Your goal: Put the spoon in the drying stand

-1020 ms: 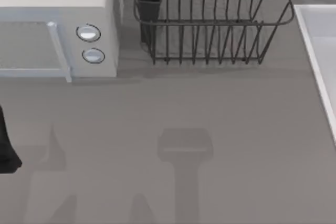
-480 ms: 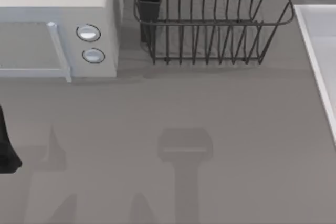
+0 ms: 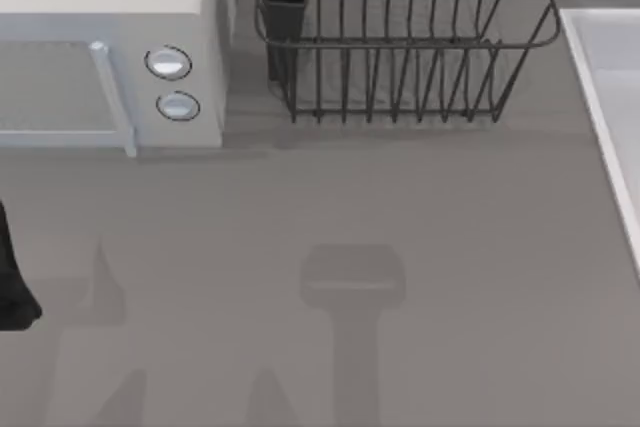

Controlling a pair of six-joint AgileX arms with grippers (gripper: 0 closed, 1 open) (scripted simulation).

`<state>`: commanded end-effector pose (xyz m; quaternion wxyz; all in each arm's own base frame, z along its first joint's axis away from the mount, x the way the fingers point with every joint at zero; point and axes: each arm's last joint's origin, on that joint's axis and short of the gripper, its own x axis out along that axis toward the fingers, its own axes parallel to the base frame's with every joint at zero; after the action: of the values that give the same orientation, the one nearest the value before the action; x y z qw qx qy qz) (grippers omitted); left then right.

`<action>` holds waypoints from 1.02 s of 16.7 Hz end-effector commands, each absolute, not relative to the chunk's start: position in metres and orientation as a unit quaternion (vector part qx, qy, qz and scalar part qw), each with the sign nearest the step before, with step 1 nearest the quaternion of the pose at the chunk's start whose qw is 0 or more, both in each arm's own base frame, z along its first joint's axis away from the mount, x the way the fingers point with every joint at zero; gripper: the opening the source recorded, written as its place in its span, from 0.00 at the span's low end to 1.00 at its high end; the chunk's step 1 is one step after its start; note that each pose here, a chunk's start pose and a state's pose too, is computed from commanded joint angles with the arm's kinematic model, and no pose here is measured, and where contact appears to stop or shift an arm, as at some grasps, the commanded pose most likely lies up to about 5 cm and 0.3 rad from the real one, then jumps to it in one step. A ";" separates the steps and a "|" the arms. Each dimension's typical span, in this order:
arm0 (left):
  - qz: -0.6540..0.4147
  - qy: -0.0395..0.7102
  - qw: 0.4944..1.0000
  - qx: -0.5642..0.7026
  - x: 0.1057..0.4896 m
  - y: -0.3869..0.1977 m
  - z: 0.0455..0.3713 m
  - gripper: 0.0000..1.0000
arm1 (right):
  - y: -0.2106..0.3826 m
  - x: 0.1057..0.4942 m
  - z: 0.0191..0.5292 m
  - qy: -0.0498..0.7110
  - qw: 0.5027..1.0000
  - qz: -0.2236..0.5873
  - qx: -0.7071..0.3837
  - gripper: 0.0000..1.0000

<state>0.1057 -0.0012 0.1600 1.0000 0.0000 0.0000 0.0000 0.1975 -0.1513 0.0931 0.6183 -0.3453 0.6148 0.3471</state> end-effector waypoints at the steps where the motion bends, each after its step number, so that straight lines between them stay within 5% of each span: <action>1: 0.000 0.000 1.000 0.000 0.106 -0.001 0.160 1.00 | -0.151 0.197 0.093 0.615 0.618 0.347 -0.345 0.00; 7: 0.000 0.000 1.000 0.000 0.106 -0.001 0.160 1.00 | -0.151 0.197 0.093 0.615 0.618 0.347 -0.345 0.00; 17: 0.000 0.000 1.000 0.000 0.106 -0.001 0.160 1.00 | -0.165 0.213 0.200 0.629 0.614 0.343 -0.333 0.00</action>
<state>0.1057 -0.0012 0.1600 1.0000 0.0000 0.0000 0.0000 0.2131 -0.1651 0.1995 0.6136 -0.3326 0.6288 0.3427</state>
